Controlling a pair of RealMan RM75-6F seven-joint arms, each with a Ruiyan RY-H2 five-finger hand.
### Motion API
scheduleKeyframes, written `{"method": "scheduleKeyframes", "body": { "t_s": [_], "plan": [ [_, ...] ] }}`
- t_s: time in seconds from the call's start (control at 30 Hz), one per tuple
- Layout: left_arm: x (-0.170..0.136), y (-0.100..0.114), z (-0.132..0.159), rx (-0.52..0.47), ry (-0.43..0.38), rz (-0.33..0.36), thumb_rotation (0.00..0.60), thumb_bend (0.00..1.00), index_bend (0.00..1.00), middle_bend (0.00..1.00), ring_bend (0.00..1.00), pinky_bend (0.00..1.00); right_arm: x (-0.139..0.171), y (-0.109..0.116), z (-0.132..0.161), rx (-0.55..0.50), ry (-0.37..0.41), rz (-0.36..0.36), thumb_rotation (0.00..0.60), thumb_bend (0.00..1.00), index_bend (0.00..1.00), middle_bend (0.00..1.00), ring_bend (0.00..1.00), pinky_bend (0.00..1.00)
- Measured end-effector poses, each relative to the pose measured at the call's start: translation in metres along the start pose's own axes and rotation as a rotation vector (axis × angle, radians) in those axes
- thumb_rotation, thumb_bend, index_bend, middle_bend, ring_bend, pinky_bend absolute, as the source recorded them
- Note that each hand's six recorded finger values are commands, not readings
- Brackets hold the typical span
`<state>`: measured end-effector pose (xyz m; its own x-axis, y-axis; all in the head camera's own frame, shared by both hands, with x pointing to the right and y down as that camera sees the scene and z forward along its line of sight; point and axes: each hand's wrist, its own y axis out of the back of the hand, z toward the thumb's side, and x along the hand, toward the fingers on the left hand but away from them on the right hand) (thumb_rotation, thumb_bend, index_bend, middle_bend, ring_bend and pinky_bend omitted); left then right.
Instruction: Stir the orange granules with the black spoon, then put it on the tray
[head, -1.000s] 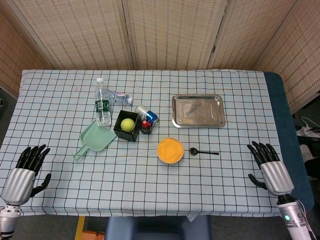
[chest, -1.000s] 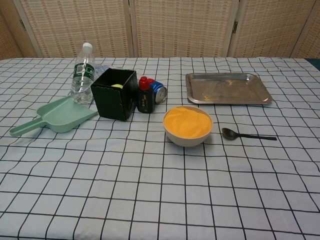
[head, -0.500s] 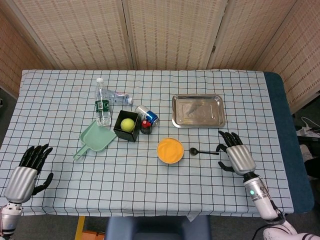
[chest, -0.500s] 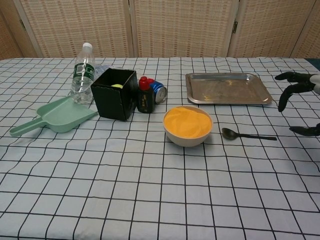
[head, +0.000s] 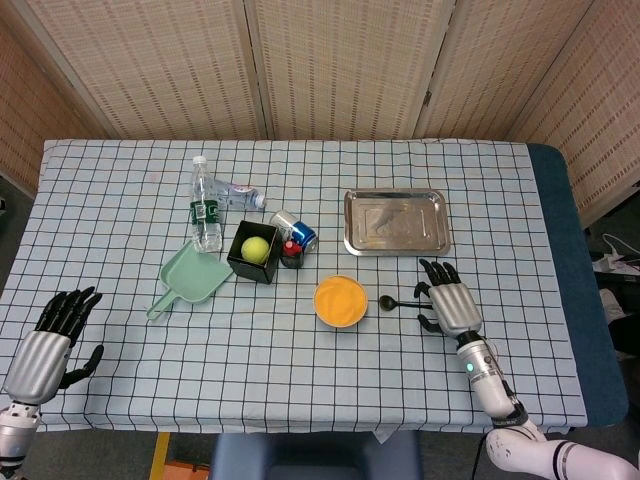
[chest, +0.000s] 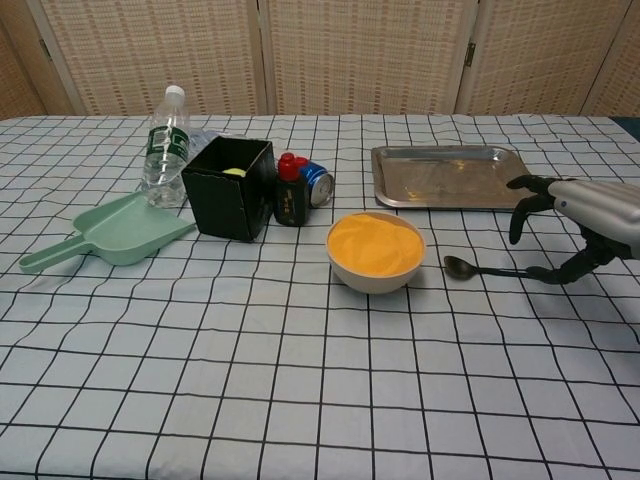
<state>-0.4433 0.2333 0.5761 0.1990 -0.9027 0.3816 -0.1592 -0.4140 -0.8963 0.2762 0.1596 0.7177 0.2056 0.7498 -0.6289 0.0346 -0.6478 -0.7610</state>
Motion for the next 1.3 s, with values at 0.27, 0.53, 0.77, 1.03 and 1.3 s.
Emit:
{"method": "scheduleKeyframes", "body": {
  "t_s": [0.27,0.53,0.77,1.03,1.3],
  "plan": [
    [0.001,-0.001,-0.002,-0.006,0.003,-0.01,0.6,0.42,0.0,0.0,0.0,0.06,-0.016,-0.009,0.013,0.02,0.005,0.021,0.6,0.31,0.42,0.0,0.0,0.0],
    [0.0,0.0,-0.004,-0.009,0.006,-0.016,0.6,0.42,0.0,0.0,0.0,0.06,-0.024,-0.017,0.016,0.027,-0.007,0.036,0.6,0.32,0.44,0.0,0.0,0.0],
    [0.001,-0.002,-0.004,-0.009,0.006,-0.025,0.6,0.42,0.0,0.0,0.0,0.06,-0.029,-0.025,0.021,0.03,-0.01,0.042,0.6,0.32,0.45,0.0,0.0,0.0],
    [0.001,-0.003,-0.007,-0.007,0.015,-0.041,0.6,0.44,0.0,0.0,0.0,0.06,-0.032,-0.028,0.023,0.027,-0.013,0.038,0.6,0.32,0.46,0.0,0.0,0.0],
    [0.001,-0.003,-0.006,-0.009,0.012,-0.043,0.6,0.44,0.0,0.0,0.0,0.06,-0.033,-0.032,0.027,0.026,-0.008,0.035,0.6,0.32,0.49,0.0,0.0,0.0]
  ]
}}
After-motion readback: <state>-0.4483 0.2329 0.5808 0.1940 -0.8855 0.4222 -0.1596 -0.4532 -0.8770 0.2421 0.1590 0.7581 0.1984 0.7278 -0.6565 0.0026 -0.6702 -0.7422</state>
